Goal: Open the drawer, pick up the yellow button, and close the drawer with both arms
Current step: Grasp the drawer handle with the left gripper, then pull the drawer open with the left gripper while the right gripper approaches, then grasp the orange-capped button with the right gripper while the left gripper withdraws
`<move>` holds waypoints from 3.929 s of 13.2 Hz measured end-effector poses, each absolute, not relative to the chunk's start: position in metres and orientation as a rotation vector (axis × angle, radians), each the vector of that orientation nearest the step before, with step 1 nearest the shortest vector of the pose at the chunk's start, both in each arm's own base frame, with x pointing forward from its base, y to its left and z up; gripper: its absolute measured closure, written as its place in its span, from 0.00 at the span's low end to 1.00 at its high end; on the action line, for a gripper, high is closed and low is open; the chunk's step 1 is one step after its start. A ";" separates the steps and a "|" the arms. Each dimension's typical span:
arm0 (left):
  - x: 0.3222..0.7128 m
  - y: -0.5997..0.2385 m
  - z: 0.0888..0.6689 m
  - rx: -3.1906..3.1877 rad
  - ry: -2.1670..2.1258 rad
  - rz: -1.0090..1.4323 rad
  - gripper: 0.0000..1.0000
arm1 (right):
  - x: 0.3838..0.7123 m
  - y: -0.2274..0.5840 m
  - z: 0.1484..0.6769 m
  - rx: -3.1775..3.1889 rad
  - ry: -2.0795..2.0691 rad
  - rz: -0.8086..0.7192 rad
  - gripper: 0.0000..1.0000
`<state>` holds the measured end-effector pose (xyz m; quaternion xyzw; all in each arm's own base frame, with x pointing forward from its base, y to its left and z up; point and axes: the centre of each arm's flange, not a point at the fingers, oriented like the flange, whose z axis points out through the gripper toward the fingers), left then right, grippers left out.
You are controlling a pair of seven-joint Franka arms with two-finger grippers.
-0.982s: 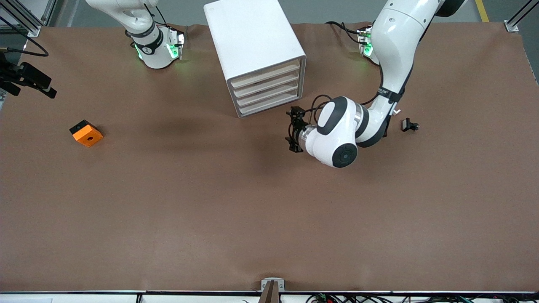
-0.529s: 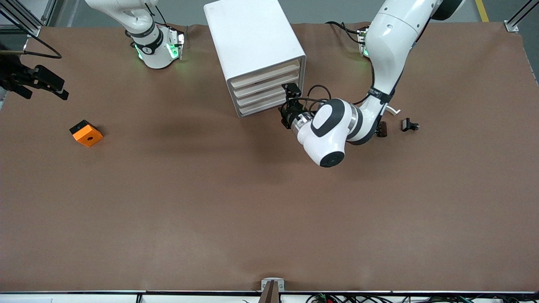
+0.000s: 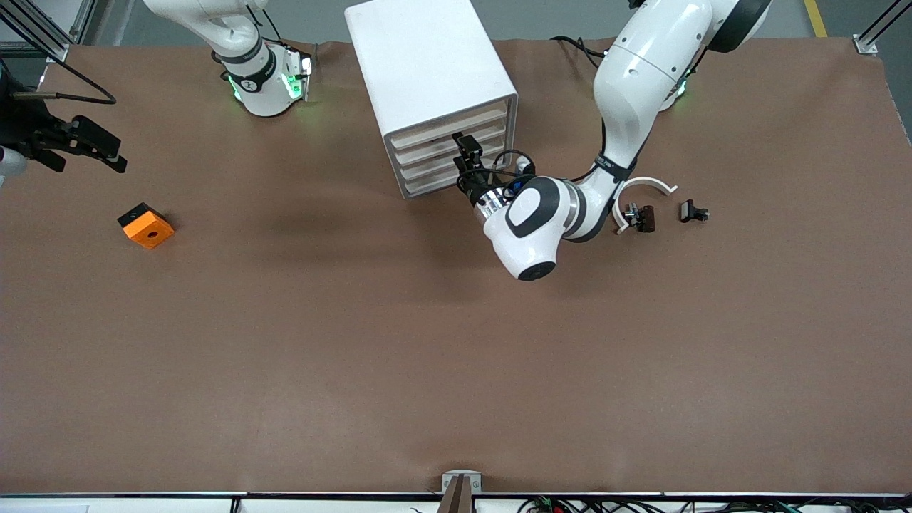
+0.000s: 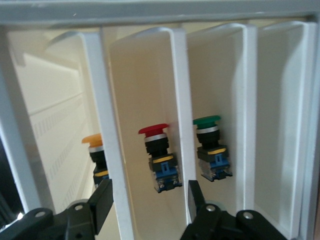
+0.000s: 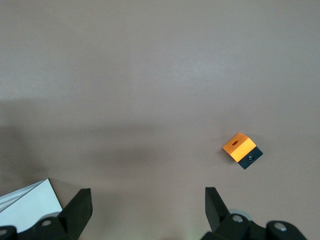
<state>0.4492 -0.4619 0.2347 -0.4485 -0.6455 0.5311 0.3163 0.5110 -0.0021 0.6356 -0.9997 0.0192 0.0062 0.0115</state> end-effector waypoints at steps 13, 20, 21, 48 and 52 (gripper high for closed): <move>0.426 -0.479 0.244 -1.108 -1.634 1.330 0.82 | 0.514 0.003 0.635 -3.115 0.046 0.001 0.00; 0.437 -0.471 0.245 -1.075 -1.657 1.329 0.86 | 0.546 0.046 0.619 -3.068 0.011 0.011 0.00; 0.445 -0.464 0.246 -1.066 -1.673 1.337 0.86 | 0.552 0.059 0.615 -3.070 0.043 0.020 0.00; 0.670 -0.180 0.323 -1.681 -2.152 1.240 0.00 | 0.447 0.454 0.497 -2.808 1.306 0.209 0.00; 0.682 -0.140 0.342 -2.017 -2.034 0.717 0.00 | 0.437 0.484 0.455 -2.859 1.271 0.217 0.00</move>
